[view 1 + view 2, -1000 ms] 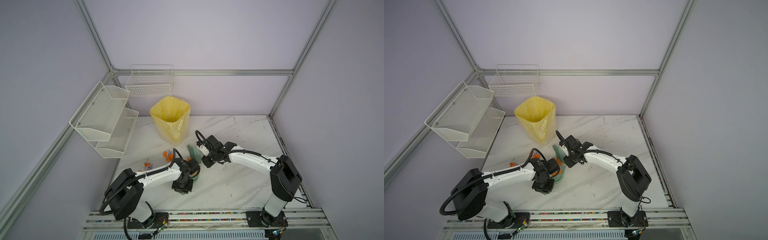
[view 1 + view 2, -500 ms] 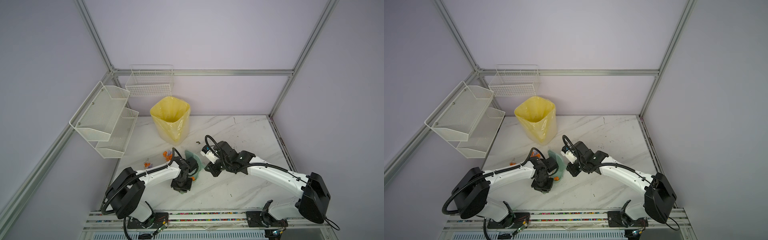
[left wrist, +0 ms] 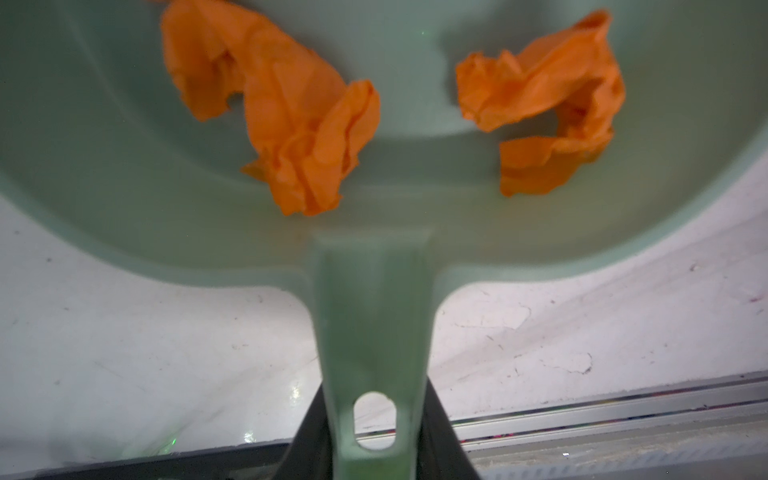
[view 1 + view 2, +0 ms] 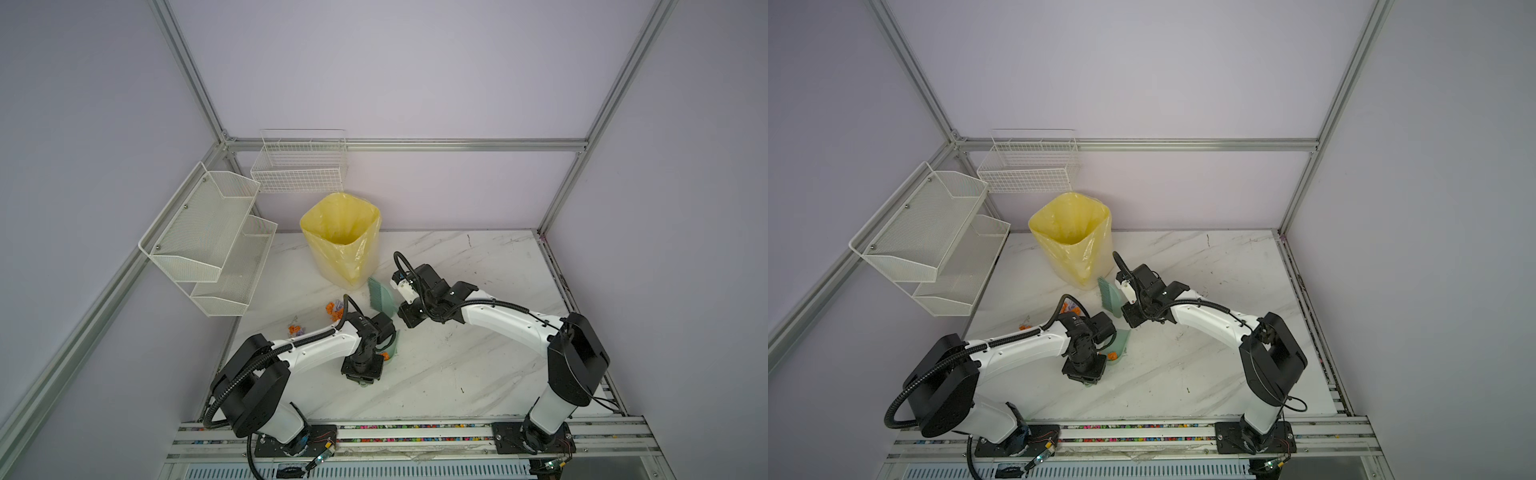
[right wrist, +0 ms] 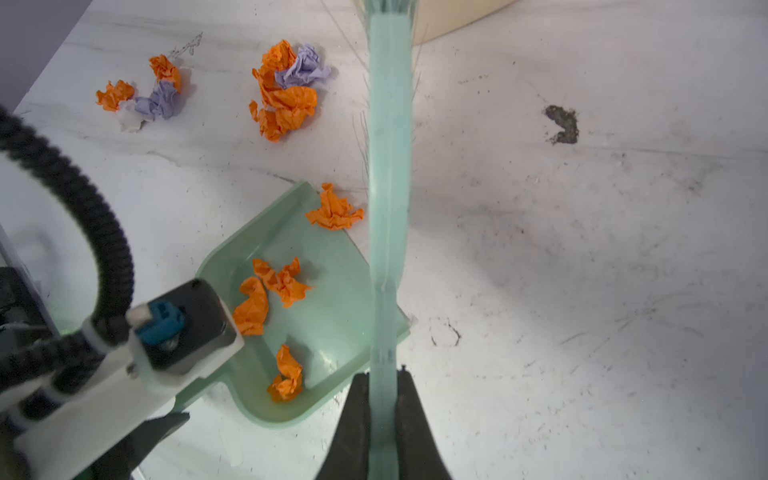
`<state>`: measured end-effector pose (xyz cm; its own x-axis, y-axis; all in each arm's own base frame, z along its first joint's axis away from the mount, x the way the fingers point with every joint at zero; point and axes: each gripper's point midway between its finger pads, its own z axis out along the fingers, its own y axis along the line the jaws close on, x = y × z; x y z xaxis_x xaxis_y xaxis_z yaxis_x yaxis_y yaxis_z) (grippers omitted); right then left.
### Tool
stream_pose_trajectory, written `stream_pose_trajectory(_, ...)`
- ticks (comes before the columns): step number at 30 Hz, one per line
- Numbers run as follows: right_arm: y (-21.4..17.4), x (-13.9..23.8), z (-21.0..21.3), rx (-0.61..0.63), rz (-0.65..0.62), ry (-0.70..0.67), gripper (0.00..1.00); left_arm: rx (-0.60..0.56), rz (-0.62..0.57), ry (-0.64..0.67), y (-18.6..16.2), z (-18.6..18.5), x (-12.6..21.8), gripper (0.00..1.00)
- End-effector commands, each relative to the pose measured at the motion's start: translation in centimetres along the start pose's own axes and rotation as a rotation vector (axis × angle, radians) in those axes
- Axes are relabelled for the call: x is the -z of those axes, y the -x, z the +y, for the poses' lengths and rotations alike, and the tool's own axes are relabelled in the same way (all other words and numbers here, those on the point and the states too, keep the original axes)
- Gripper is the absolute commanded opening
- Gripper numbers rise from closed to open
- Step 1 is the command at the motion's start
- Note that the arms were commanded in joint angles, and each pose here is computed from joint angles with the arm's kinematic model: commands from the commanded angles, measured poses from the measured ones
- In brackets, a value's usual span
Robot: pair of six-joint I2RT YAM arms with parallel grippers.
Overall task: Sweep away the paper scraps from the table
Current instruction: 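Sweep remaining orange scraps into the dustpan with the right gripper's brush, then draw the brush back away from the dustpan with the right gripper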
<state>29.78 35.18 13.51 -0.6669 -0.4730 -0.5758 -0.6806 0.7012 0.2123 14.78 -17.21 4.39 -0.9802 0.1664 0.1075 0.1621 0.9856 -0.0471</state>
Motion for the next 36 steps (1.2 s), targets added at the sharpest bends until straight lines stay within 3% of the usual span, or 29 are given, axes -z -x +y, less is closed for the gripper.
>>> stream_pose_trajectory(1, 2.0, -0.8, 0.4, 0.044, -0.030, 0.018, 0.00, -0.002, -0.014, -0.016, 0.3, -0.1, 0.3, 0.00)
stream_pose_trajectory(10, -0.2, -2.4, 1.5, 0.068, 0.061, 0.107, 0.00, -0.007, -0.016, -0.015, 0.6, -0.2, 0.4, 0.00)
stream_pose_trajectory(17, -3.3, 0.7, 3.6, 0.070, 0.070, 0.230, 0.00, -0.009, -0.031, -0.023, 1.1, -0.5, 0.6, 0.00)
stream_pose_trajectory(25, -5.9, 4.6, 2.5, 0.027, 0.056, 0.159, 0.00, -0.019, -0.042, -0.015, 1.4, -0.4, 0.8, 0.00)
stream_pose_trajectory(30, -5.7, 5.4, -0.2, -0.076, 0.024, 0.039, 0.00, -0.023, -0.065, -0.019, 1.5, -0.4, 1.3, 0.00)
stream_pose_trajectory(36, -5.0, 5.5, -3.6, -0.194, 0.010, 0.019, 0.00, -0.031, -0.126, -0.033, 2.4, -0.7, 2.8, 0.00)
